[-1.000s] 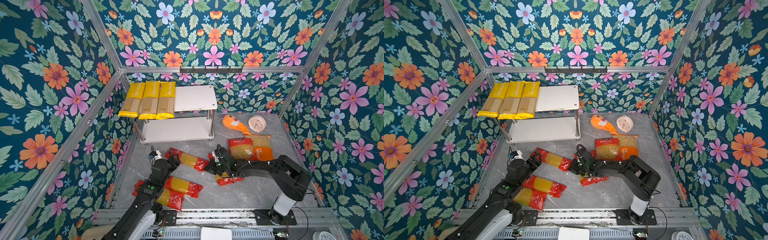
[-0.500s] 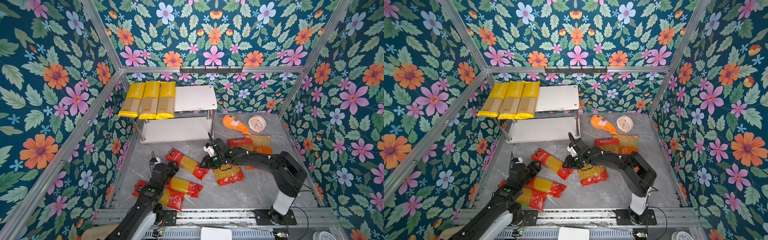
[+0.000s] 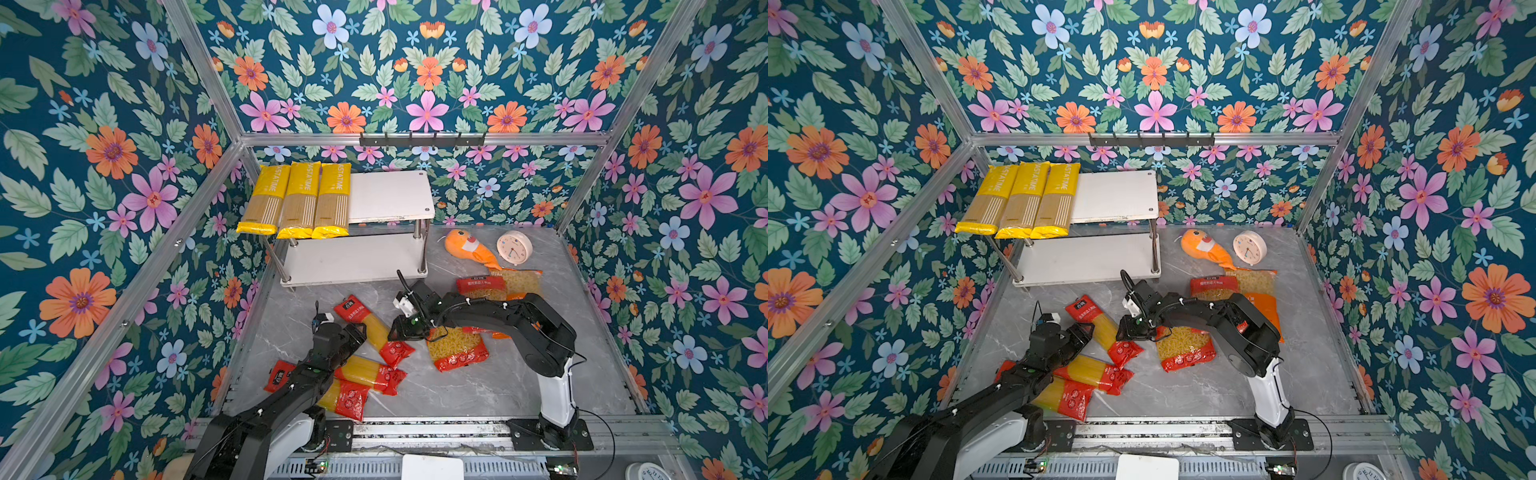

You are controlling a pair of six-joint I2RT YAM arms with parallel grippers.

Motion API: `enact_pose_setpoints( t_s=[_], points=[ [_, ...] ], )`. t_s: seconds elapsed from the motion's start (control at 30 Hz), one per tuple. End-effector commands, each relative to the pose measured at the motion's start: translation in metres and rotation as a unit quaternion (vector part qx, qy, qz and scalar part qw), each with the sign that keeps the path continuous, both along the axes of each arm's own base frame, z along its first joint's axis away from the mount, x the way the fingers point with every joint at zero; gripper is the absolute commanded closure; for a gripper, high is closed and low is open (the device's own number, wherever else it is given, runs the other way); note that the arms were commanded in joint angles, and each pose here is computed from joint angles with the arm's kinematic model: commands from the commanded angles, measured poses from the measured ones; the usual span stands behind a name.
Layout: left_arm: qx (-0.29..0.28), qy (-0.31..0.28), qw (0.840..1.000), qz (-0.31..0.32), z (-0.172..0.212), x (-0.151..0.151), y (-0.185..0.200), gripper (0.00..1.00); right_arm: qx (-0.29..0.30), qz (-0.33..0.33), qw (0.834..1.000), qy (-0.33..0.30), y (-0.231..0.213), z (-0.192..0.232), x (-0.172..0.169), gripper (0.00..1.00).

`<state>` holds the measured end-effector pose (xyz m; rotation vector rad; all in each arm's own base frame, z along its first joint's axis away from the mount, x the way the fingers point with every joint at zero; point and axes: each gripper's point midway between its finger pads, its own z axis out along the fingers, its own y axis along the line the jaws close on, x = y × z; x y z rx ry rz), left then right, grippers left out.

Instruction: Place and organize the pasta boxes and bags onto the shelf

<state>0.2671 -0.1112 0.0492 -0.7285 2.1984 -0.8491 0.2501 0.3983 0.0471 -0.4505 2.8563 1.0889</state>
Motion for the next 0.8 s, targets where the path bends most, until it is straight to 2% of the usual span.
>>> enact_pose_setpoints(
  t_s=[0.0,0.23,0.3,0.43,0.63,0.77],
  points=[
    [-0.006,-0.02,0.999,-0.032,0.01,0.01,-0.017,0.33,0.032,0.007,0.999,0.041,-0.007,0.017,-0.024,0.53],
    [0.003,-0.036,0.995,-0.091,0.029,0.018,-0.055,0.31,0.082,-0.013,0.992,0.091,-0.023,0.027,-0.047,0.53],
    [0.016,-0.033,0.995,-0.09,0.03,0.016,-0.052,0.31,0.085,-0.031,0.993,0.078,-0.032,0.032,-0.037,0.53],
    [0.029,-0.037,0.996,-0.07,0.036,0.009,-0.033,0.29,0.054,-0.068,0.996,0.034,-0.054,0.036,-0.008,0.52],
    [0.02,-0.037,0.999,-0.024,0.035,0.003,-0.006,0.28,0.017,-0.068,0.998,-0.007,-0.044,0.036,0.033,0.45],
    [-0.011,-0.034,0.999,-0.025,0.029,0.002,-0.012,0.28,0.012,-0.051,0.999,-0.006,-0.034,0.026,0.047,0.39]
  ],
)
